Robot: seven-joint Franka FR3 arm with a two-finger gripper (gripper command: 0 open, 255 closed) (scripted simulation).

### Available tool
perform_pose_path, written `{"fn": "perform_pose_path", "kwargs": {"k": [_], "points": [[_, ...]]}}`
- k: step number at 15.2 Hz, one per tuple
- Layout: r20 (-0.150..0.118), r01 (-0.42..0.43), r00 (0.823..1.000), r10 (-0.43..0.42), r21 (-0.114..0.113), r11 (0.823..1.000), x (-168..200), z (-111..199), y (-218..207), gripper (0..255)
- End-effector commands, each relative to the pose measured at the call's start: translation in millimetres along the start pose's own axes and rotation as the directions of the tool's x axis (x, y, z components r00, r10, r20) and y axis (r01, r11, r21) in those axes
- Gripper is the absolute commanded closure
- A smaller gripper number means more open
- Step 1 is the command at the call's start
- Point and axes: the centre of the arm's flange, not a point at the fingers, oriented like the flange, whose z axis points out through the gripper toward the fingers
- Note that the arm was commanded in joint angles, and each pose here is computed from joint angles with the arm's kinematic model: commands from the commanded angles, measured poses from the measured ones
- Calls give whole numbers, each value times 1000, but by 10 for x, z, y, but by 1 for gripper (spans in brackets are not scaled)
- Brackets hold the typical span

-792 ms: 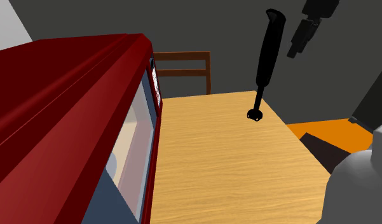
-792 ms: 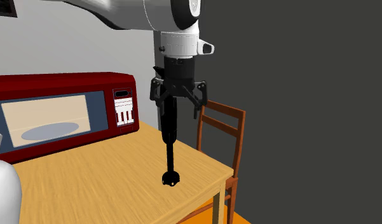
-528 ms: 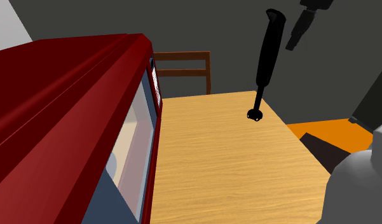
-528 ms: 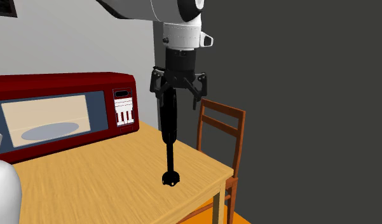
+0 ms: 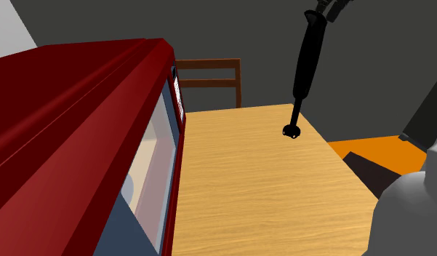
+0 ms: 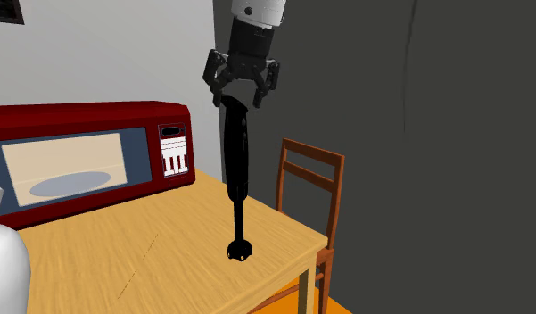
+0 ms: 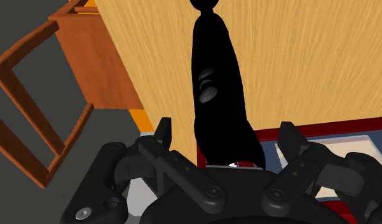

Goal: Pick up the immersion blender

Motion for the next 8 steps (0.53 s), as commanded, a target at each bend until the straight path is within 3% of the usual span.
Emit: {"fn": "perform_pose_path", "kwargs": {"k": [1, 8], "points": [[-36, 126, 991, -125, 32, 991, 138, -166, 21, 0], [-36, 126, 991, -125, 32, 991, -7, 173, 45, 0]]}}
